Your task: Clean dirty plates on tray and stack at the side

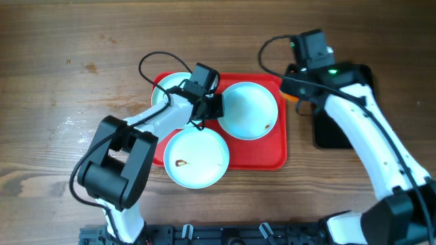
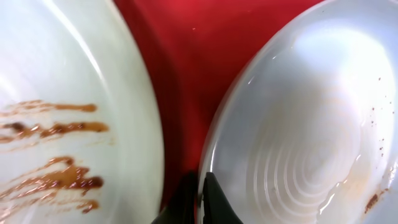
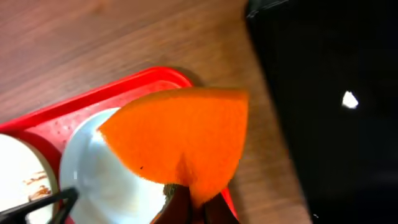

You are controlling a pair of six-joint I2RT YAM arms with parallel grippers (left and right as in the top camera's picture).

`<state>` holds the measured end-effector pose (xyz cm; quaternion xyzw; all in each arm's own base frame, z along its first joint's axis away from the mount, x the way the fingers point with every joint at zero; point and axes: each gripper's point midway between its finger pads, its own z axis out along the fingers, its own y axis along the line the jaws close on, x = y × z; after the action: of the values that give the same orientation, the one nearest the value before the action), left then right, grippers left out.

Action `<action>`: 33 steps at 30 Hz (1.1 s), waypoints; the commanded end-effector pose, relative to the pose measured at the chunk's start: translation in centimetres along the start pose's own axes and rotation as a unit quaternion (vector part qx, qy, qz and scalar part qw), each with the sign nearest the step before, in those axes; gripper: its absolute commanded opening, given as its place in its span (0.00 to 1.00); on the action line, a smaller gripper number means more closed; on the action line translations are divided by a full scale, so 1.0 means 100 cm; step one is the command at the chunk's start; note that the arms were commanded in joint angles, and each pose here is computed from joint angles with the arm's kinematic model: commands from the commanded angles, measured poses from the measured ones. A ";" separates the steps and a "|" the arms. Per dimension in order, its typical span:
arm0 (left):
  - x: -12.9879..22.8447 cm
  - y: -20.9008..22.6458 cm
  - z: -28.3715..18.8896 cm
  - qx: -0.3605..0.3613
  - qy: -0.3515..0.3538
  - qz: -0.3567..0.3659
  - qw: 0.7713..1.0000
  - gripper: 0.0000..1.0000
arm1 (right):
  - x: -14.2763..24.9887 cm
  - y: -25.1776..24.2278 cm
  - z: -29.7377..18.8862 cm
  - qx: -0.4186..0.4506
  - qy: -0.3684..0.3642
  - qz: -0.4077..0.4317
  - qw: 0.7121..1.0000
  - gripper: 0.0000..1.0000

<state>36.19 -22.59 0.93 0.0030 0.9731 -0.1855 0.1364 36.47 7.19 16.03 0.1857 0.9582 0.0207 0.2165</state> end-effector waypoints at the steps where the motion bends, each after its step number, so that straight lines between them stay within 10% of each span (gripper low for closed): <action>1: -0.020 -0.009 -0.032 0.005 -0.044 0.010 0.999 0.04 | -0.004 -0.013 -0.006 0.002 0.009 0.013 1.000 0.04; 8: -0.027 -0.029 -0.079 0.007 -0.088 0.035 0.996 0.04 | -0.003 -0.015 -0.005 -0.009 0.019 0.023 1.000 0.04; 14: -0.008 -0.014 -0.066 -0.020 -0.043 0.027 0.999 0.55 | 0.000 -0.012 -0.005 -0.017 0.027 0.022 0.999 0.04; 28: 0.041 -0.025 0.007 0.069 0.096 0.017 0.993 0.46 | 0.003 -0.012 -0.005 -0.019 0.035 0.022 0.999 0.04; 33: 0.047 -0.034 0.019 0.105 0.115 0.010 0.988 0.06 | 0.004 -0.010 -0.005 -0.023 0.038 0.022 0.999 0.04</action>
<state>32.90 -26.12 0.74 0.0499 0.9598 -0.2703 0.0577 35.39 6.15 15.53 0.2073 0.9609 0.0446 0.1778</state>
